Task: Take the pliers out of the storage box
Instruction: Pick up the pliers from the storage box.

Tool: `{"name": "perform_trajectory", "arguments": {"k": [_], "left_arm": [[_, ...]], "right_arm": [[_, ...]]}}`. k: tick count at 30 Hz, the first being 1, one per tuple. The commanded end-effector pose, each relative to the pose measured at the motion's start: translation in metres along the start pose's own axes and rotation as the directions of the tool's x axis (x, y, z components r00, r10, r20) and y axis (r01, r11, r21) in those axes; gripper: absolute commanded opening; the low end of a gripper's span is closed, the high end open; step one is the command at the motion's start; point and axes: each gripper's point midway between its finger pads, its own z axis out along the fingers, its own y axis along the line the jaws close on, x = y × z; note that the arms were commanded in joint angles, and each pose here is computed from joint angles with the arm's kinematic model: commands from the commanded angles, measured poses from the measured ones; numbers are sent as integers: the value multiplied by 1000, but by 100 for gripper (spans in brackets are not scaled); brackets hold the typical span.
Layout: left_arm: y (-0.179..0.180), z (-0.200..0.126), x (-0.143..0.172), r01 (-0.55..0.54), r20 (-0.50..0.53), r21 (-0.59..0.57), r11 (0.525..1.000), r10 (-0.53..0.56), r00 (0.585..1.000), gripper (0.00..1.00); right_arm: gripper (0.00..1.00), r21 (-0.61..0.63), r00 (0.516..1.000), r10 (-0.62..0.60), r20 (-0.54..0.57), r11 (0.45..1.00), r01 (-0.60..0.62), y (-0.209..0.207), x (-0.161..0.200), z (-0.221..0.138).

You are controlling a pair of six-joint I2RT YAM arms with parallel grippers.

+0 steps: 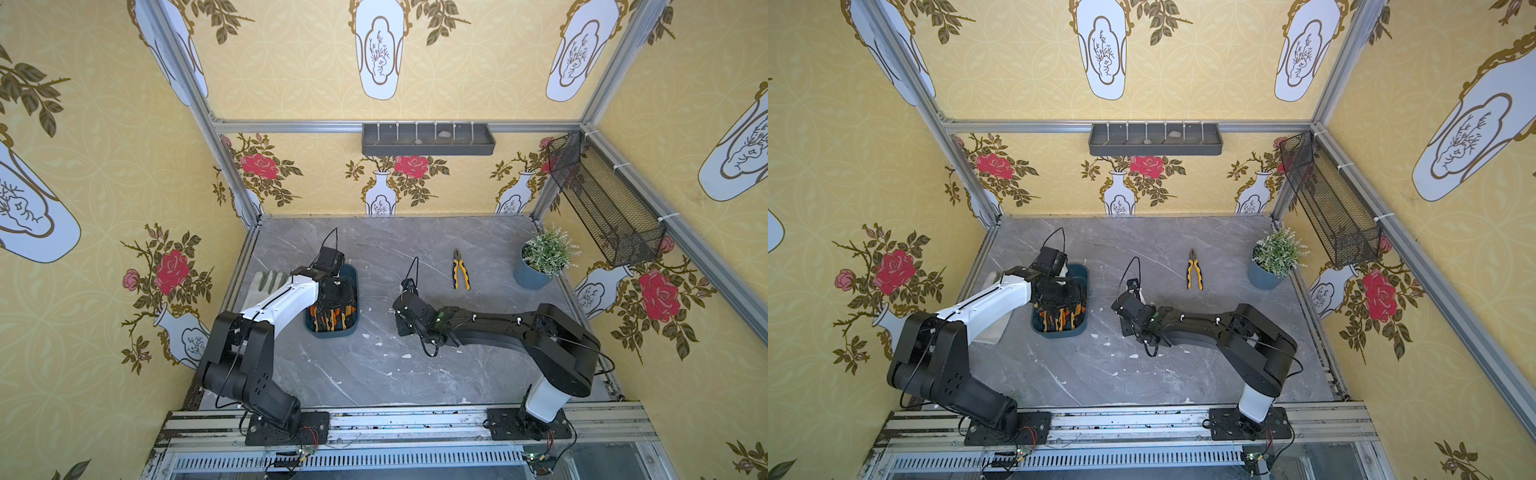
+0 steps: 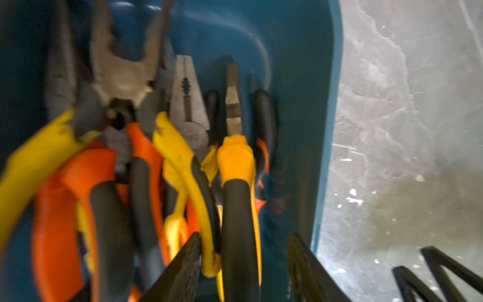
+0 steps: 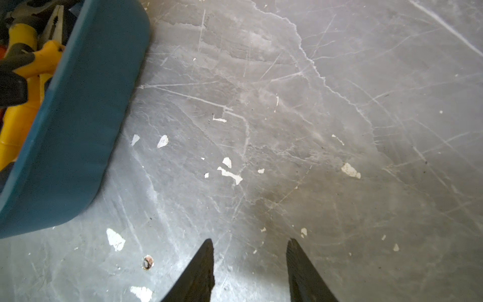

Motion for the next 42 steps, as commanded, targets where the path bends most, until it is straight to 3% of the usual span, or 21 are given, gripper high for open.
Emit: {"name": "perform_trajectory", "arguments": {"k": [1, 3, 7, 11, 14, 21, 42], "left_arm": [[-30, -5, -8, -9, 29, 134, 991, 5, 1000, 54], [-30, -13, -11, -27, 42, 127, 991, 22, 999, 54], [4, -42, -20, -87, 69, -112, 990, 95, 993, 56], [41, -72, -26, -149, 73, -342, 928, 184, 980, 60], [61, -78, -25, -180, 30, -434, 883, 214, 976, 61], [75, -54, -16, -177, -58, -386, 905, 168, 984, 59], [86, -12, -24, -173, -137, -374, 911, 130, 982, 52]], "right_arm": [[47, 20, 1000, 9, 7, 1000, -9, -2, -2, 1], [47, 21, 1000, 9, 6, 1000, -9, -2, -2, 2], [47, 24, 1000, 7, 2, 1000, -7, -2, -2, 3], [47, 28, 1000, 2, -3, 1000, -2, -1, -1, 5], [47, 30, 1000, 1, -8, 1000, -1, -1, -1, 5], [47, 32, 1000, 0, -11, 999, 0, -1, 0, 5], [47, 40, 1000, -3, -19, 999, 4, -1, 1, 8]]}}
